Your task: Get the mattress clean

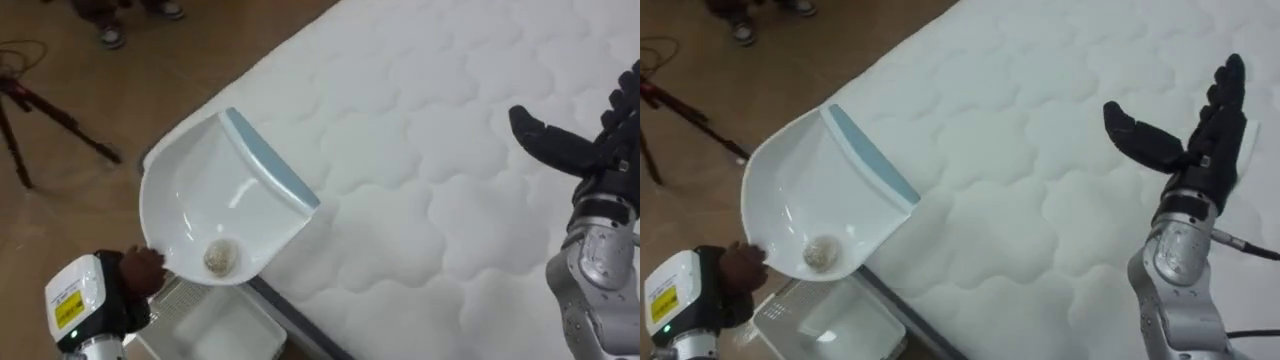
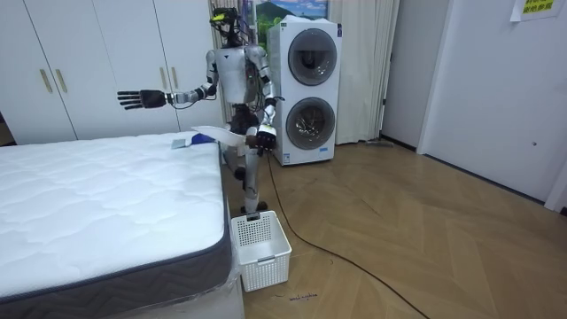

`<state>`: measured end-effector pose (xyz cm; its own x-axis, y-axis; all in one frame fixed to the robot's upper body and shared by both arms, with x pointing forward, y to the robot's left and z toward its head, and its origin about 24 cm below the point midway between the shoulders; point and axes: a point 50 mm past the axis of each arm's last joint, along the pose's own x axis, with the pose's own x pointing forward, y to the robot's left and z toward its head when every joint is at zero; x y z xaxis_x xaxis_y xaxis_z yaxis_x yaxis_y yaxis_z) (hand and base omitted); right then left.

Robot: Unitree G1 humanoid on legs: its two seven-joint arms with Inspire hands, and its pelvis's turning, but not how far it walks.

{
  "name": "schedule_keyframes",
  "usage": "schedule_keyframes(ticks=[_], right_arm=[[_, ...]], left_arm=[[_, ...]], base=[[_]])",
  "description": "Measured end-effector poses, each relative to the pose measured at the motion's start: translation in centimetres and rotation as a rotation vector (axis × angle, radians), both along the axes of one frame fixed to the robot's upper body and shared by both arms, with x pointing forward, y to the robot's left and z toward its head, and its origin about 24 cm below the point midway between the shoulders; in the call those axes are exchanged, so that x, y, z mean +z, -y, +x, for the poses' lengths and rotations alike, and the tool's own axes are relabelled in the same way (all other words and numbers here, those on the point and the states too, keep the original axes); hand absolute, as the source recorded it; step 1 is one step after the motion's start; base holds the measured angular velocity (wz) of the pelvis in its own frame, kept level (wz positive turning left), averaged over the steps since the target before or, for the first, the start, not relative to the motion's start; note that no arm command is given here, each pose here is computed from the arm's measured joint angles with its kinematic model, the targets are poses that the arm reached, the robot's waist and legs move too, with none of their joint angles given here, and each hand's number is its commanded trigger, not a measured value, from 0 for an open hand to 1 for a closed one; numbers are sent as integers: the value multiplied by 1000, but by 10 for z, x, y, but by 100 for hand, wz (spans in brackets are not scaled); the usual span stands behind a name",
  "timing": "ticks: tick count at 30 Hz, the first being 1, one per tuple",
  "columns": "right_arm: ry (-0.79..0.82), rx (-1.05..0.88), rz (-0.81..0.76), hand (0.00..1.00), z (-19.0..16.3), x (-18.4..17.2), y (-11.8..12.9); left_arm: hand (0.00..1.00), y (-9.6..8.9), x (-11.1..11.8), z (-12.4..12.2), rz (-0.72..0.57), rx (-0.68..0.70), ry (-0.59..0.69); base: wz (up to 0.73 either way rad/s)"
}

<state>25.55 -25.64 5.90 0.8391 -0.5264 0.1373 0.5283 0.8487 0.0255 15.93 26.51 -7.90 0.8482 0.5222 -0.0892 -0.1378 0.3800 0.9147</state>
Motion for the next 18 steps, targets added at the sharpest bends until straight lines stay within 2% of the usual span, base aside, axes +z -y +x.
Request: schedule_keyframes(ticks=[3,6,8,12,18], right_arm=[[28,8,-10,0,1,7,2],[53,24,-28,0,7,15,1],[59,49,-95,0,11,18,-8],[19,-4,-106,0,5,9,-2],[9,28,-95,0,4,6,-5]], left_arm=[[100,1,3,10,-10,-16,2],[100,9,8,25,4,-68,23],[100,10,8,25,-10,-54,29],[100,17,7,26,-46,-80,49],[100,18,11,29,-46,-96,63]], base=[[91],[9],[-11],[61],[51]])
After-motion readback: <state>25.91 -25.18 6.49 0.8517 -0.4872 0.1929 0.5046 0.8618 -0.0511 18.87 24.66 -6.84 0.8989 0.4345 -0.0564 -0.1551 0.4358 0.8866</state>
